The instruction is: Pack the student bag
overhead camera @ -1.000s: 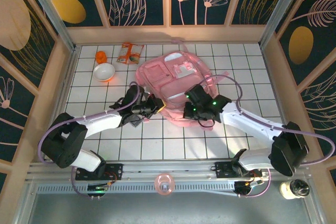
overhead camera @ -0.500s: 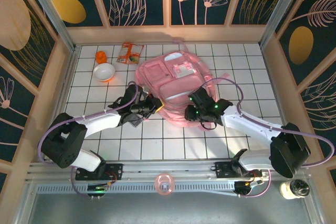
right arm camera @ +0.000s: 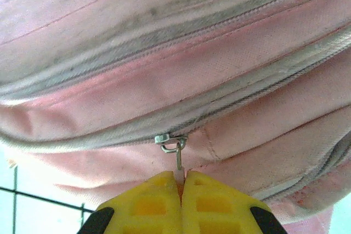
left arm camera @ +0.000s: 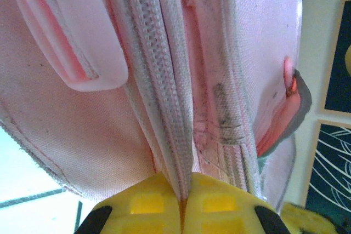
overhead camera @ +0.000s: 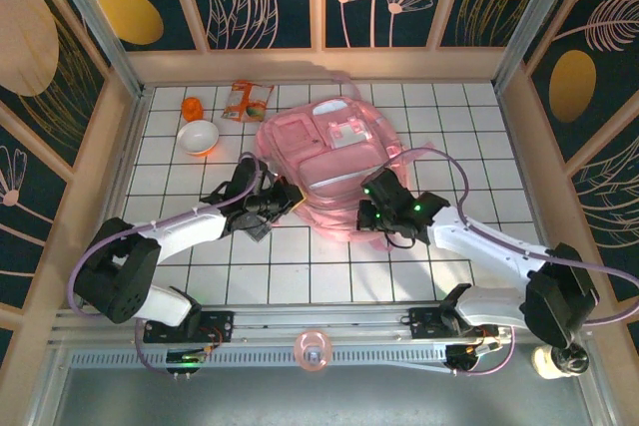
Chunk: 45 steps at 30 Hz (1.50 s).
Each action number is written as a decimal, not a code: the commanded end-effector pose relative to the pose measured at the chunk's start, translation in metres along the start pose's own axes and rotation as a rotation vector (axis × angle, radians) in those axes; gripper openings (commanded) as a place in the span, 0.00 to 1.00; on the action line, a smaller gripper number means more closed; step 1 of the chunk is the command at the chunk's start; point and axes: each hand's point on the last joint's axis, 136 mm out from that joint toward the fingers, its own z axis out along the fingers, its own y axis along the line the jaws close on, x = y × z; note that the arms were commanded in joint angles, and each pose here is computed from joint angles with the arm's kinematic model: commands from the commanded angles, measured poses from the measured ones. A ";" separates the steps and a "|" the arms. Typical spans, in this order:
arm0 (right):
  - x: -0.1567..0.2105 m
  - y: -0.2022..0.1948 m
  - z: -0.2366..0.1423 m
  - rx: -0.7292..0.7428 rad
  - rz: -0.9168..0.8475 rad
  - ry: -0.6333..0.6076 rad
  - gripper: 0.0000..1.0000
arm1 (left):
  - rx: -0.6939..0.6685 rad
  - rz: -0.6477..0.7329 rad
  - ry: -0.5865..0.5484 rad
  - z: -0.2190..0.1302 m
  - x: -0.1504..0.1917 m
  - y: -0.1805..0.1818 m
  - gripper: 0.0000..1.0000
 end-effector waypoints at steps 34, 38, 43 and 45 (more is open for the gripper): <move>-0.032 0.086 -0.028 -0.454 -0.316 -0.240 0.00 | 0.330 1.911 -0.010 -0.056 0.043 -0.079 0.72; -0.030 0.085 -0.028 -0.466 -0.334 -0.212 0.00 | 0.297 1.954 0.058 -0.035 0.050 -0.068 0.69; -0.024 0.082 -0.026 -0.480 -0.332 -0.167 0.00 | 0.283 1.990 0.078 -0.015 0.052 -0.066 0.58; -0.023 0.081 -0.027 -0.488 -0.332 -0.158 0.00 | 0.281 2.001 0.078 -0.008 0.054 -0.065 0.58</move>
